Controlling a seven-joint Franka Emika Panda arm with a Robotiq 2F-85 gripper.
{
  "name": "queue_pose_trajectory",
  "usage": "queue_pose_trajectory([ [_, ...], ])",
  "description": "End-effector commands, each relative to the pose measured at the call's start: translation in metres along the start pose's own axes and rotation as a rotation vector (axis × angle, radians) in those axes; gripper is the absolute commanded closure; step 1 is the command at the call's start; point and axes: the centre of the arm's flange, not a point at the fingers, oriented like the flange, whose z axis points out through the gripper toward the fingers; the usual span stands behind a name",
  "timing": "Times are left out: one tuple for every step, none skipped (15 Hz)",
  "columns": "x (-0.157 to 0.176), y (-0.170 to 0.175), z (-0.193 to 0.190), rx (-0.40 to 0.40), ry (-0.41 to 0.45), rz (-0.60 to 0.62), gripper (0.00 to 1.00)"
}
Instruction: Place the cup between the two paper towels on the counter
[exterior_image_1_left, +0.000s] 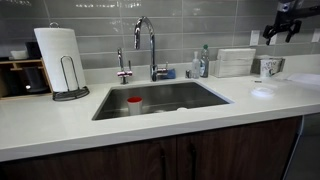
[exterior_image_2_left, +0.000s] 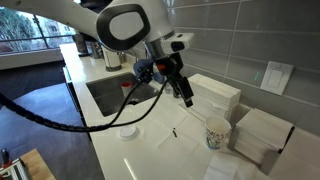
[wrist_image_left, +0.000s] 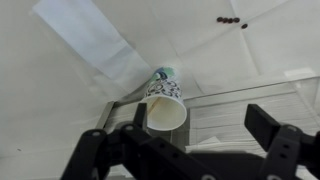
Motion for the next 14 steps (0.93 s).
queue_pose_trajectory([
  [-0.043,-0.019,-0.032,-0.012,-0.063,0.044,0.0],
  [-0.048,-0.023,-0.038,-0.018,-0.043,0.059,0.0],
  [-0.052,-0.026,-0.047,-0.024,-0.07,0.058,0.0],
  [-0.057,-0.03,-0.056,-0.021,-0.075,0.057,0.0],
  [-0.062,-0.034,-0.066,-0.023,-0.096,0.048,0.0],
  [-0.068,-0.038,-0.075,-0.02,-0.126,0.031,0.0],
  [-0.074,-0.043,-0.084,-0.015,-0.157,0.003,0.0],
  [-0.08,-0.048,-0.092,0.001,-0.179,-0.027,0.0],
  [-0.085,-0.054,-0.1,0.026,-0.204,-0.053,0.0],
  [-0.089,-0.058,-0.109,0.056,-0.23,-0.081,0.0],
  [-0.091,-0.062,-0.116,0.085,-0.243,-0.1,0.0],
  [-0.093,-0.063,-0.122,0.111,-0.253,-0.13,0.0],
  [-0.096,-0.063,-0.127,0.137,-0.252,-0.182,0.0],
  [-0.085,-0.068,-0.118,0.088,-0.227,-0.122,0.0],
])
